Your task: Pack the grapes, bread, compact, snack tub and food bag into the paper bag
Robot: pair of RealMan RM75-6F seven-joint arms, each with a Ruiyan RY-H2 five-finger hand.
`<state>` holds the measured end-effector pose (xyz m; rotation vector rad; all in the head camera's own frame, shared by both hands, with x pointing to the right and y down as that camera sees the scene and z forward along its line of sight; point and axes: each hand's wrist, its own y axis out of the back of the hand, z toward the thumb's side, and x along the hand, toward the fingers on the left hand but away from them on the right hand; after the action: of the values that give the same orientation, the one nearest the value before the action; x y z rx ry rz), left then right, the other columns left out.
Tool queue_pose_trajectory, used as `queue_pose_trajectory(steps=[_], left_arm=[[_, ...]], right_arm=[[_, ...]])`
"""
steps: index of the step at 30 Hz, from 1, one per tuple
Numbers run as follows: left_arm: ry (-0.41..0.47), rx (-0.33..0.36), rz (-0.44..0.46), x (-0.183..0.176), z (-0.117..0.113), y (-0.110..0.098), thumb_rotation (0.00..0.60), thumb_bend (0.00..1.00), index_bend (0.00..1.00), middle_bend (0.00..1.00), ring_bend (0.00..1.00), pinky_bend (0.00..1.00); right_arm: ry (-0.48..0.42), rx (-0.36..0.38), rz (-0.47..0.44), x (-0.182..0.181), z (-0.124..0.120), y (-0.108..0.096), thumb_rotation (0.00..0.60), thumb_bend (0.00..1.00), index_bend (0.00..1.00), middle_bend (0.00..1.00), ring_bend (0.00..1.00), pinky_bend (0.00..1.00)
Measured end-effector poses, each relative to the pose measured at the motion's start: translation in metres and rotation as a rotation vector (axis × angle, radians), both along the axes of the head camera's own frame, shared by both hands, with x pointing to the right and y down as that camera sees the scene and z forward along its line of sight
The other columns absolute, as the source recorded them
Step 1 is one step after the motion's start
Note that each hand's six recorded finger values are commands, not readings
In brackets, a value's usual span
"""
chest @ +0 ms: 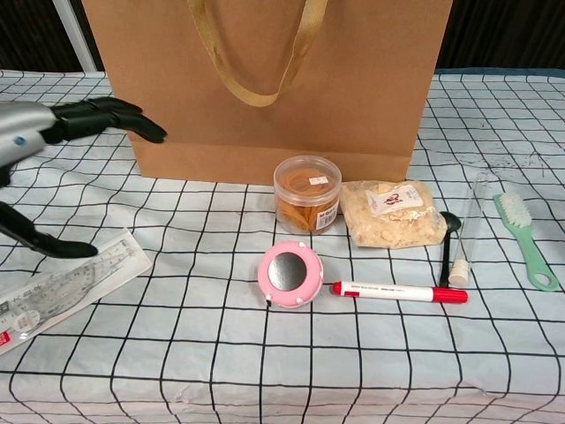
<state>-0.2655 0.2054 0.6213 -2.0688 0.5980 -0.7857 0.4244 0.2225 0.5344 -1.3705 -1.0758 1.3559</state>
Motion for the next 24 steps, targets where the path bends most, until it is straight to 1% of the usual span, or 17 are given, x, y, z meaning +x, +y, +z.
queue_pose_trajectory(steps=[6, 10, 13, 19, 24], left_arm=[[0.007, 0.017, 0.081, 0.048, 0.016, 0.008, 0.6, 0.0, 0.15, 0.16, 0.0, 0.1], [-0.006, 0.055, 0.132, 0.071, 0.022, 0.012, 0.6, 0.02, 0.15, 0.17, 0.0, 0.1], [-0.002, 0.077, 0.153, 0.089, 0.024, 0.014, 0.6, 0.02, 0.16, 0.18, 0.0, 0.1], [-0.027, 0.08, 0.205, 0.112, 0.034, 0.019, 0.6, 0.02, 0.16, 0.18, 0.01, 0.1], [-0.042, 0.065, 0.223, 0.123, 0.043, 0.022, 0.6, 0.03, 0.16, 0.18, 0.01, 0.1]], right_arm=[[-0.001, 0.003, 0.005, 0.004, -0.002, 0.0, 0.6, 0.26, 0.13, 0.13, 0.24, 0.28], [-0.008, 0.01, 0.006, 0.005, -0.005, 0.0, 0.6, 0.26, 0.13, 0.13, 0.24, 0.28], [-0.011, 0.009, 0.004, 0.004, -0.005, 0.0, 0.6, 0.26, 0.13, 0.13, 0.24, 0.28], [-0.013, 0.009, 0.004, 0.004, -0.005, 0.0, 0.6, 0.26, 0.13, 0.13, 0.24, 0.28], [-0.015, 0.013, 0.008, 0.006, -0.006, 0.0, 0.6, 0.25, 0.13, 0.13, 0.24, 0.28]])
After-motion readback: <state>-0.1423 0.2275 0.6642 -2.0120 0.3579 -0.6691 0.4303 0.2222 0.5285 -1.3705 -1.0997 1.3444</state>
